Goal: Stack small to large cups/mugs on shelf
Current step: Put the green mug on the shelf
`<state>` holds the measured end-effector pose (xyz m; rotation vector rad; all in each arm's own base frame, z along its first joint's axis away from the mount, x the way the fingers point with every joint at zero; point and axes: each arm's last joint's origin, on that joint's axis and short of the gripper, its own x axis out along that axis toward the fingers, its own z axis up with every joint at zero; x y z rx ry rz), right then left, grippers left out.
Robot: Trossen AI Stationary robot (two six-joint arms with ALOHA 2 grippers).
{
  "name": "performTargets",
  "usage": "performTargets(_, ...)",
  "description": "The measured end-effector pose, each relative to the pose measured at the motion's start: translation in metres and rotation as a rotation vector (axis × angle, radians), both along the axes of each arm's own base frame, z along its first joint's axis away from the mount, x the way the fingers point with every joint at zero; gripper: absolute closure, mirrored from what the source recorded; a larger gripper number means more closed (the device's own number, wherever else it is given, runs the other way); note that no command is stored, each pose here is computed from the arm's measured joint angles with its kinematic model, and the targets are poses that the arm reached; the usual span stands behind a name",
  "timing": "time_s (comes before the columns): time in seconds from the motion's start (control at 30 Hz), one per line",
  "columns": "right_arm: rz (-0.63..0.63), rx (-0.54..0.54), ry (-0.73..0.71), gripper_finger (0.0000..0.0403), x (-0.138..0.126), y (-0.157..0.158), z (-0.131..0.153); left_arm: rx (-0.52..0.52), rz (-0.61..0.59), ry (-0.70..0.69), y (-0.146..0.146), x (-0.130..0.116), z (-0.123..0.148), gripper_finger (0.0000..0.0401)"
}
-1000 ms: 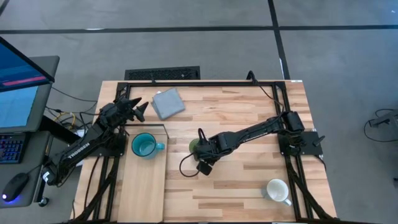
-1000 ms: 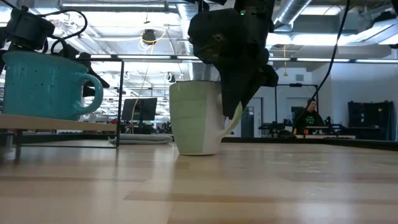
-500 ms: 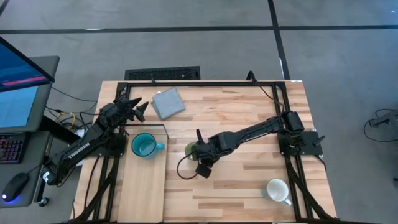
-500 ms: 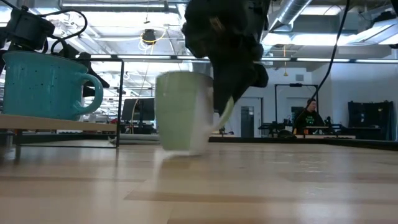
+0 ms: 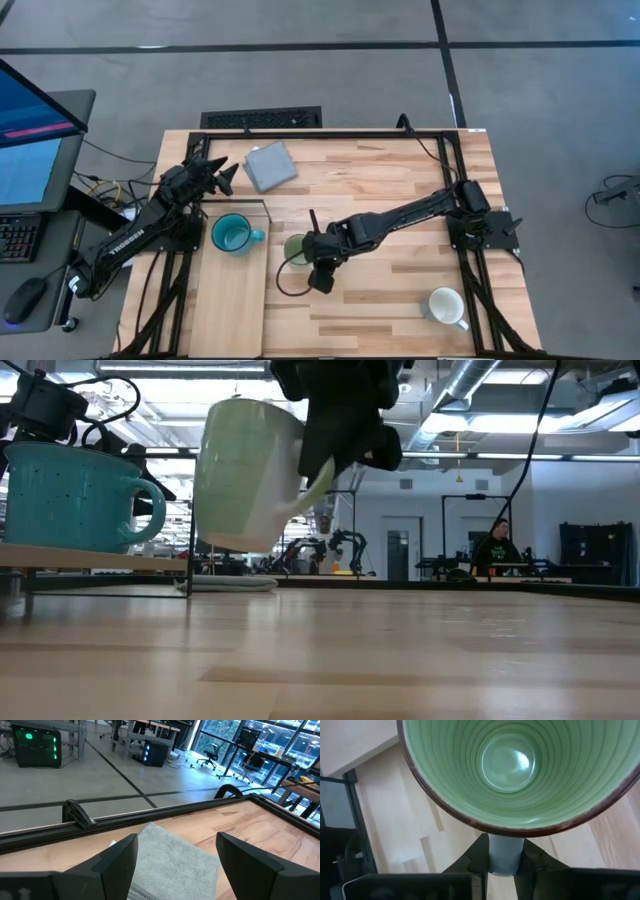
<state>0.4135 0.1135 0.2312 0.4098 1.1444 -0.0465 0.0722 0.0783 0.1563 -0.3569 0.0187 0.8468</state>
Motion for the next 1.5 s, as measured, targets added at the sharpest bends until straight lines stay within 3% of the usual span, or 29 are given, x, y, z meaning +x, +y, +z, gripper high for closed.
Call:
performTargets(0.43,0.039,0.008,-0.145,0.0332,0.01,0.007,0.007,0.007,-0.002,0.007,0.0,0.0,0.0,0.014)
performTargets(0.83,0.061,-0.001,-0.194,0.0332,0.015,0.005,0.008,0.013,-0.003,0.014,0.0,0.0,0.0,0.014)
performTargets(1.0,0.108,0.002,-0.151,0.0332,0.037,0.008,-0.018,0.012,-0.003,0.014,0.0,0.0,0.0,0.014)
performTargets(1.2,0.198,-0.05,-0.212,0.0332,0.059,0.004,0.001,0.009,-0.004,0.017,0.0,0.0,0.0,0.014)
performTargets(1.33,0.236,-0.087,-0.162,0.0332,0.07,0.003,-0.002,0.003,-0.006,0.024,0.0,0.001,-0.001,0.014)
performTargets(1.5,0.311,-0.057,-0.155,0.0332,0.086,0.01,-0.002,0.02,-0.013,0.056,0.001,0.001,-0.002,0.014)
